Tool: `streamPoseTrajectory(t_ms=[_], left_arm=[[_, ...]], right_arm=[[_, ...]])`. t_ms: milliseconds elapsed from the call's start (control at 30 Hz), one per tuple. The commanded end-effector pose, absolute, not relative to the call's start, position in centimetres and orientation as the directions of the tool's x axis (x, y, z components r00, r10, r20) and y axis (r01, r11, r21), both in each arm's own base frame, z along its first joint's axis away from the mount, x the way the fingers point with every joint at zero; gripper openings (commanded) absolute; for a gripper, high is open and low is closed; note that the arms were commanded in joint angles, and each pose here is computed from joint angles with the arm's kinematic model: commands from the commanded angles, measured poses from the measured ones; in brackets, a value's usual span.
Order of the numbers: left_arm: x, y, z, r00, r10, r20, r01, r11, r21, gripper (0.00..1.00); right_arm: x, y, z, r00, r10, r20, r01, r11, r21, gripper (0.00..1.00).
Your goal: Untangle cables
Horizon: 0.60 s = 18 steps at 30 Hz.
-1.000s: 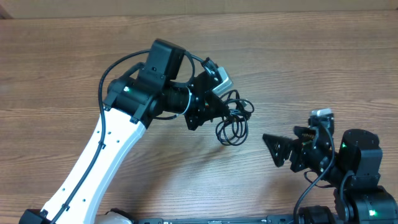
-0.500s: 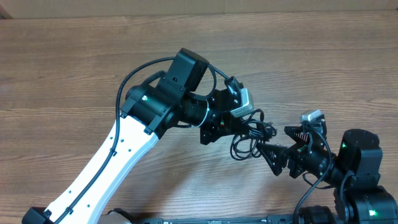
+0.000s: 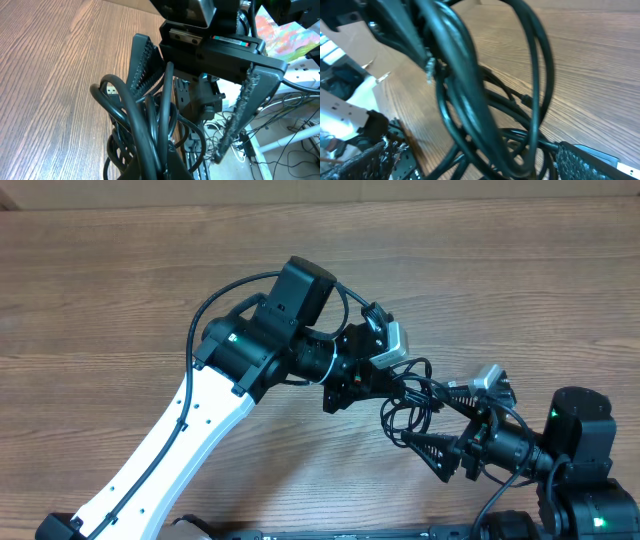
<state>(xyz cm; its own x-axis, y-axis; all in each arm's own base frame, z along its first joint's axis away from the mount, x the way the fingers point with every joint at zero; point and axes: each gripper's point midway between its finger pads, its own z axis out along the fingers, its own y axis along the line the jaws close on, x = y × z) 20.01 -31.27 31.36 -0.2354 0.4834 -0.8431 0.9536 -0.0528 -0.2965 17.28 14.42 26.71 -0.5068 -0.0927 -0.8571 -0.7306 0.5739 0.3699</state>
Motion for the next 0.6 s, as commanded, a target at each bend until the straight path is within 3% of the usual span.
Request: streamPoseTrajectory(t_ms=[0, 467, 533, 567], left_arm=[[19.29, -31.18, 33.56, -0.168, 0.445, -0.88, 0.969, -0.09, -0.23, 0.04], [19.28, -31.18, 33.55, -0.168, 0.445, -0.88, 0.969, -0.09, -0.231, 0.04], [19.26, -31.17, 33.53, -0.17, 0.446, -0.879, 0.968, -0.09, -0.233, 0.04], [19.24, -31.15, 33.51, -0.172, 0.447, -0.878, 0.968, -0.09, -0.235, 0.04]], right_arm=[[16.69, 14.96, 27.11, -0.495, -0.09, -0.864, -0.761, 0.526, 0.381, 1.0], [16.67, 14.94, 27.02, -0.5, -0.09, -0.861, -0.758, 0.527, 0.385, 1.0], [16.69, 14.92, 27.0, -0.5, -0.091, -0.861, -0.757, 0.529, 0.383, 0.87], [16.95, 14.71, 26.83, -0.501, -0.093, -0.861, -0.748, 0.548, 0.376, 0.68]])
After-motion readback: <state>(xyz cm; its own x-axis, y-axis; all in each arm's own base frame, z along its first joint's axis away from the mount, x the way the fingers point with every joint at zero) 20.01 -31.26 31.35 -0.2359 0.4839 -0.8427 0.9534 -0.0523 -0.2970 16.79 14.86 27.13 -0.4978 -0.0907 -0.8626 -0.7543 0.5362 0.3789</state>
